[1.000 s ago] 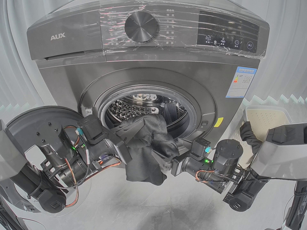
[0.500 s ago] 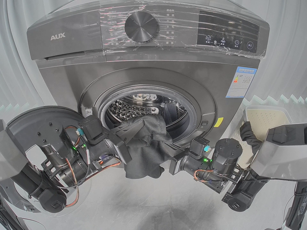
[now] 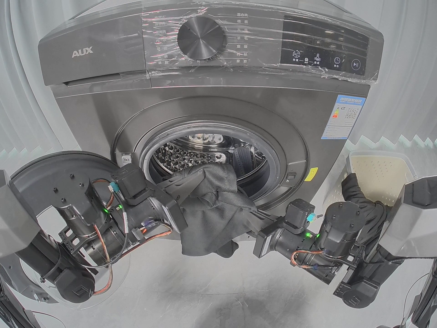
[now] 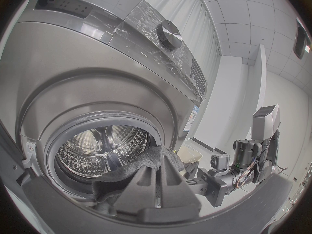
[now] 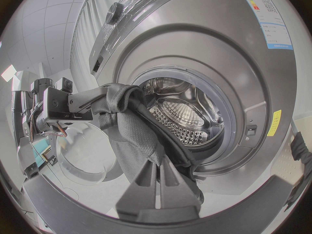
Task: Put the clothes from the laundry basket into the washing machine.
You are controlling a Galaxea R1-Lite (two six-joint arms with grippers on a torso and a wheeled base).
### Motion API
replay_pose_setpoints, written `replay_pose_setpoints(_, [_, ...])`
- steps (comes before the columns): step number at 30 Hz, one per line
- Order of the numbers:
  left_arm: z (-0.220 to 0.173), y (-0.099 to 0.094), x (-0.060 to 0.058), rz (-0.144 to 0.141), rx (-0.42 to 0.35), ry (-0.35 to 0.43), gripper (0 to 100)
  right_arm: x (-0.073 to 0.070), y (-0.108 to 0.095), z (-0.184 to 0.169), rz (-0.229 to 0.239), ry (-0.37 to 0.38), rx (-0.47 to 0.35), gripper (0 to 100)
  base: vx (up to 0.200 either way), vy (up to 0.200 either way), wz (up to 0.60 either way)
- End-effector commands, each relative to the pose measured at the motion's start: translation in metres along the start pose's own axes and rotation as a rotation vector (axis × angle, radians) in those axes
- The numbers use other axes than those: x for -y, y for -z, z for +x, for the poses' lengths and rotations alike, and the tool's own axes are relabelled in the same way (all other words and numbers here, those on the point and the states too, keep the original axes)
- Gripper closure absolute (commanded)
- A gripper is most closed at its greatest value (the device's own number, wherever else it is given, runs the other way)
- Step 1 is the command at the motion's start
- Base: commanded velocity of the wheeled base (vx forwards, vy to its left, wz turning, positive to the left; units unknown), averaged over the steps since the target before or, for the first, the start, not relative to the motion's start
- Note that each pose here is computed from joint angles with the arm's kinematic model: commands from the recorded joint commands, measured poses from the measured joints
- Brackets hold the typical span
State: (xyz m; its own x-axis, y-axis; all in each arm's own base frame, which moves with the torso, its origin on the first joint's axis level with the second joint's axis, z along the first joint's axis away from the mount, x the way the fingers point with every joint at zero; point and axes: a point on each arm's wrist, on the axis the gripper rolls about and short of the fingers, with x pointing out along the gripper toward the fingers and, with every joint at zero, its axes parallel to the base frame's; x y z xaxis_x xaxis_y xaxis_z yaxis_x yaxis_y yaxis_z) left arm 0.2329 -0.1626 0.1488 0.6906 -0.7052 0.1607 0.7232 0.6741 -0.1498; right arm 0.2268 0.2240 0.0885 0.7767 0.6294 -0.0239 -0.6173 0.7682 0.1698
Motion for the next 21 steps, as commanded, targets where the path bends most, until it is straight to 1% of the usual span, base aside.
replay_pose_setpoints(1, [0.000,-0.002,0.000,0.001,0.005,0.001,100,-0.001,-0.002,-0.001,0.001,-0.004,0.005,0,0.000,0.000,0.00])
replay_pose_setpoints(5, [-0.001,-0.002,0.001,0.001,0.006,0.004,100,0.004,0.008,0.008,-0.006,0.007,-0.015,0,0.000,0.000,0.00])
replay_pose_setpoints(12, [-0.001,-0.002,0.001,0.001,0.008,0.006,100,0.005,0.021,0.027,-0.017,0.002,-0.023,0,0.000,0.000,0.00])
replay_pose_setpoints(17, [-0.001,-0.002,0.002,0.000,0.006,0.007,100,0.005,0.021,0.039,-0.016,-0.002,0.005,0,0.000,0.000,0.00])
replay_pose_setpoints(21, [-0.001,-0.001,0.002,0.000,0.003,0.007,100,0.007,0.019,0.041,-0.015,0.004,0.014,0,0.000,0.000,0.00])
